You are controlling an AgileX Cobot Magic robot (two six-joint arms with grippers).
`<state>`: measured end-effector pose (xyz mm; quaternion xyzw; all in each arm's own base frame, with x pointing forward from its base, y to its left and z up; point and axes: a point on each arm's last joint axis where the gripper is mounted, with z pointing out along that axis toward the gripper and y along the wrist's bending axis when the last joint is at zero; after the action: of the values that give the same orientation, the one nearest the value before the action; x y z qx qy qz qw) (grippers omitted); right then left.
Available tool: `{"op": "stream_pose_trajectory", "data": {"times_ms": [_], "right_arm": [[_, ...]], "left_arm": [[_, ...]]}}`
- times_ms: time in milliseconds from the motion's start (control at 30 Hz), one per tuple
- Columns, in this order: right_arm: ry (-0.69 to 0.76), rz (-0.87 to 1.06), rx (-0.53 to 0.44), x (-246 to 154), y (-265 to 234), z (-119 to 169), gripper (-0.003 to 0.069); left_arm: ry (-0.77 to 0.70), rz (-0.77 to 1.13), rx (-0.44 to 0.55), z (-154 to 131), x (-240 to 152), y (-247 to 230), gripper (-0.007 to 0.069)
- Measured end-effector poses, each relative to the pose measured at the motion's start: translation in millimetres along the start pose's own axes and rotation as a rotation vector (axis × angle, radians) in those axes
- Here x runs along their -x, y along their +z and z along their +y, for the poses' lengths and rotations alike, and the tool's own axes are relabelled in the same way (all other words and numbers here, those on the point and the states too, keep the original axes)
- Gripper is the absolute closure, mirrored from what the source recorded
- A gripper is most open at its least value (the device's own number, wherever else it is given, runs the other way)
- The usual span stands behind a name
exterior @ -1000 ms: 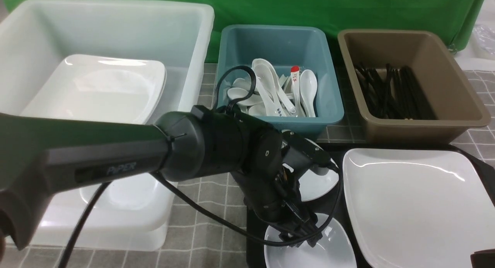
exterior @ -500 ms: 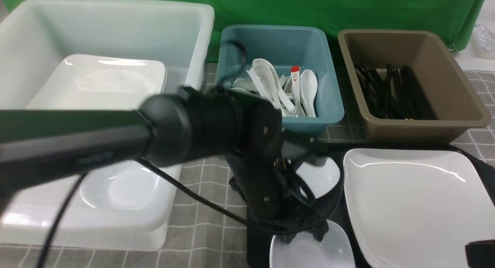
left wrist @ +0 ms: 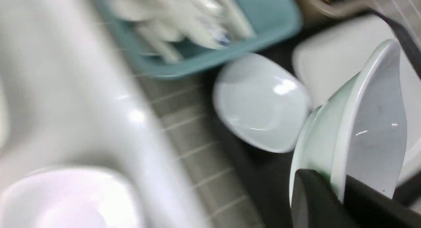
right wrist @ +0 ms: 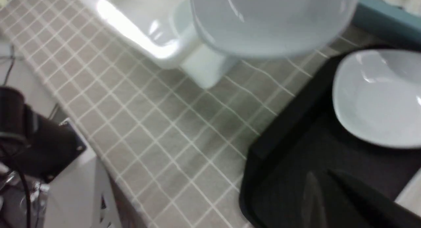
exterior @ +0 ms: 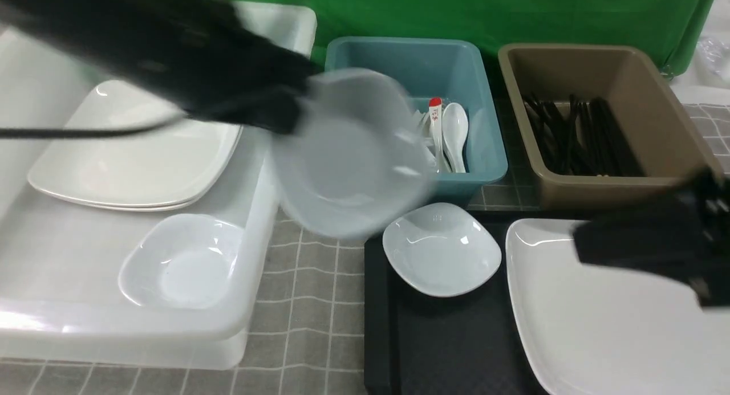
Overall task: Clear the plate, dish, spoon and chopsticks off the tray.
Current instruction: Use the left arm to put the small plate into the large storage box on the left, then use the left arm to grab a small plate from the dinner plate
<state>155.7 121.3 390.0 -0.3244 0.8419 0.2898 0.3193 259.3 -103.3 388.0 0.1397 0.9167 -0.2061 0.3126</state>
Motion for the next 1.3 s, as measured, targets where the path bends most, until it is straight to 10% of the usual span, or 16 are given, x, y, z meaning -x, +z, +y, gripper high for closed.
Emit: {"op": "stream_pose_trajectory", "data": {"times_ms": [233,433,800,1067,1300], "right_arm": [[-0.19,0.032,0.078,72,36,33,0.0622],[-0.264,0.062,0.094,104,72,54,0.0622],[-0.28,0.073,0.134,118,112,72,0.0622],[-0.29,0.069,0.093,119,112,68,0.0621],[-0.343,0.184,-0.175,111,82,46,0.0621]], "left_arm": [[-0.427,-0.11,0.167,116,-50,-33,0.0592],[-0.51,-0.06,0.219,154,-82,-6,0.0592],[-0.408,0.119,0.172,156,-86,60,0.0532],[-0.385,0.287,0.252,156,-93,53,0.0222],[-0.355,0.115,0.326,121,-47,-11,0.0138]]}}
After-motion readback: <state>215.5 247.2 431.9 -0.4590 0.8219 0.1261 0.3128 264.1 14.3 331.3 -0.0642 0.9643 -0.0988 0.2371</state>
